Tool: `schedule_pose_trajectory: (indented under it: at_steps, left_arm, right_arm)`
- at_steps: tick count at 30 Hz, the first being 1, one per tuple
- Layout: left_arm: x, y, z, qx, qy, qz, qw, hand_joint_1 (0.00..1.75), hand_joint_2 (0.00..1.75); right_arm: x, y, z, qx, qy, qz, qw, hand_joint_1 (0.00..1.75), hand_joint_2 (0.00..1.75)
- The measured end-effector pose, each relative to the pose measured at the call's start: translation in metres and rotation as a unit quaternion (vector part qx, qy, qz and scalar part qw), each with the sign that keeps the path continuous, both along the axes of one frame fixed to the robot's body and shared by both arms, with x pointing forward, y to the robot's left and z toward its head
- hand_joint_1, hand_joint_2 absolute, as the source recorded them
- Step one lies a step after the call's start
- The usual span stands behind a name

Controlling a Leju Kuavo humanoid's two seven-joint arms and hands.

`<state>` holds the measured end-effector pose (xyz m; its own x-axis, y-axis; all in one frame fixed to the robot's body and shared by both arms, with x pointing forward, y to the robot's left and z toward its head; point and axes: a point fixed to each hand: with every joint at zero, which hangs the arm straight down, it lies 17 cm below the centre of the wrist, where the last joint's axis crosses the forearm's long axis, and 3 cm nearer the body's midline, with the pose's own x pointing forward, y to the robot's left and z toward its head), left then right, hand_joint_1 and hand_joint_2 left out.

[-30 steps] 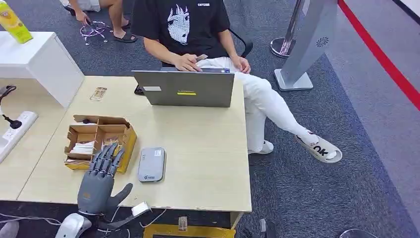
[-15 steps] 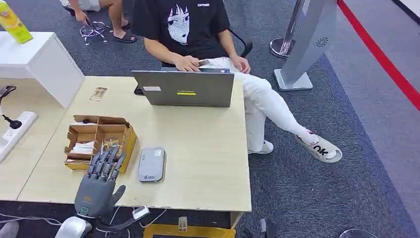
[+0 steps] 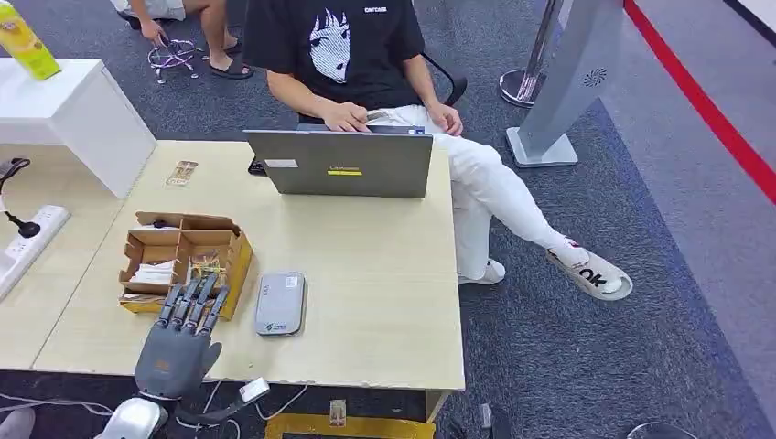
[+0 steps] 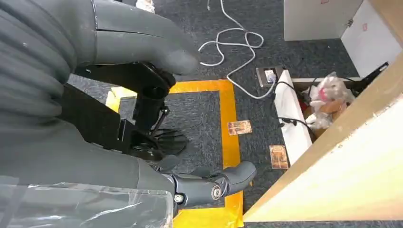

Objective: Pass the card to the sensor for recognition and then transmit it.

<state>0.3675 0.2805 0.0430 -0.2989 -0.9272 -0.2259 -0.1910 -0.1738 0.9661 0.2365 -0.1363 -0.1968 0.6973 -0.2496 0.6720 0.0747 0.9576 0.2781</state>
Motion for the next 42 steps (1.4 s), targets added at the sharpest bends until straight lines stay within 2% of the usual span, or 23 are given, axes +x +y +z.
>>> schedule_pose_trajectory:
  at_steps: [4, 9, 30, 36, 42]
  left_arm:
    - [0.015, 0.023, -0.005, 0.011, -0.001, 0.02, 1.0, 0.0, 1.75]
    - [0.021, 0.035, -0.013, 0.018, 0.007, 0.03, 0.999, 0.0, 1.75]
    - [0.022, 0.047, -0.028, 0.016, 0.028, 0.041, 0.999, 0.0, 1.75]
    - [0.029, 0.051, -0.026, 0.009, 0.022, 0.042, 0.999, 0.0, 1.75]
    - [0.036, 0.074, 0.001, -0.047, -0.025, 0.065, 0.996, 0.0, 1.75]
  right_arm:
    - [0.0, 0.001, 0.0, -0.001, 0.0, 0.004, 1.0, 0.0, 1.75]
    - [0.0, 0.001, 0.0, -0.001, 0.0, 0.005, 1.0, 0.0, 1.75]
    - [0.0, 0.001, 0.0, -0.002, 0.0, 0.005, 1.0, 0.0, 1.75]
    - [0.0, 0.001, 0.0, -0.002, -0.001, 0.005, 1.0, 0.0, 1.75]
    - [0.001, -0.001, 0.0, 0.0, 0.0, -0.002, 1.0, 0.0, 1.75]
